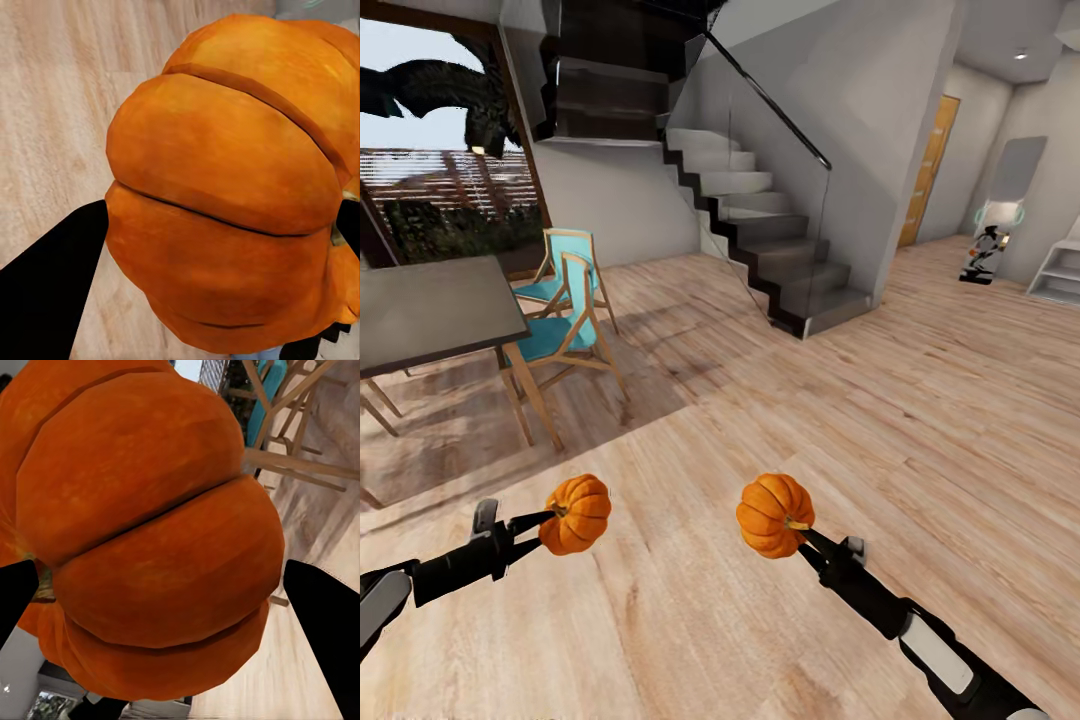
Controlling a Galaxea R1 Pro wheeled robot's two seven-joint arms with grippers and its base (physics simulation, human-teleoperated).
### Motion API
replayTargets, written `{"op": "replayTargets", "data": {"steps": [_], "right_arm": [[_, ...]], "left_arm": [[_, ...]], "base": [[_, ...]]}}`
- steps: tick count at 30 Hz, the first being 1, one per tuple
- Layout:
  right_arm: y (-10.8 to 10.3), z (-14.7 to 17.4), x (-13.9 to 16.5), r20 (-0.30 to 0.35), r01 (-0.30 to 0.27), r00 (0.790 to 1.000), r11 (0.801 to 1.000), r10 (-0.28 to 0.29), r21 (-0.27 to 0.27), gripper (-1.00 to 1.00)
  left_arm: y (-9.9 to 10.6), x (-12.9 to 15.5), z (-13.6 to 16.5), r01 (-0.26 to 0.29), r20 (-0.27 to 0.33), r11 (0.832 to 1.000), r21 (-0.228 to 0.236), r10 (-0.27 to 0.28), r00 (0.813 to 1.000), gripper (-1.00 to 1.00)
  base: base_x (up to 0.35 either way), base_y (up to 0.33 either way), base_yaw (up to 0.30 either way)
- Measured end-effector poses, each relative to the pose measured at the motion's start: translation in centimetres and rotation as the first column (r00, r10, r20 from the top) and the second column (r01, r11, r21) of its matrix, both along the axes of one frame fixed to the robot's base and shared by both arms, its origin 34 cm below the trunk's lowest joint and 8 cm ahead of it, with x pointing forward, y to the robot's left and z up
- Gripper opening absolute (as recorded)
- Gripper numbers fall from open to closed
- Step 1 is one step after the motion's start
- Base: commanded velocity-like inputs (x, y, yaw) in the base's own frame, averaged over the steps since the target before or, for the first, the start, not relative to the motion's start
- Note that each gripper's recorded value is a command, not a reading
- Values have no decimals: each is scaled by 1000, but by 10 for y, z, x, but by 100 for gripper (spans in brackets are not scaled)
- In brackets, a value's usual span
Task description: Place each of the two pumpkins and all three candles from the living room inside a cabinet in the living room (use any cabinet), then make sure every cabinet is closed, and position the cauldron so it is next to a table in the living room.
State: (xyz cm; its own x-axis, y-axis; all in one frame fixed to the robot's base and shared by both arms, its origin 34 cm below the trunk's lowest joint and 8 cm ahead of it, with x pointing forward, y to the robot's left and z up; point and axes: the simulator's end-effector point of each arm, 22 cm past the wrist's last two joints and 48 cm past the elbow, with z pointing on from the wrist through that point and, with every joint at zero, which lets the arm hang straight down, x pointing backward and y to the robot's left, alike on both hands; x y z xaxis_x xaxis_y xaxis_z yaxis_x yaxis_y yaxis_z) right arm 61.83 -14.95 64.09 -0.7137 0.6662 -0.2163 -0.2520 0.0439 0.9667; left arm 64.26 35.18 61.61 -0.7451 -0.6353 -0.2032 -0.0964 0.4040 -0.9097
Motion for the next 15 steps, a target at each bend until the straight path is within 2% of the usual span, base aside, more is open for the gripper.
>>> {"op": "replayTargets", "data": {"steps": [10,15], "right_arm": [[2,6,0,12,-2,1000,1000,2,0,-100],[1,9,0,18,-1,1000,1000,1,0,-100]], "left_arm": [[1,1,6,-3,11,1000,2,3,1000,-100],[1,1,9,-3,18,1000,3,3,1000,-100]], "base": [[0,195,195],[0,56,195]]}}
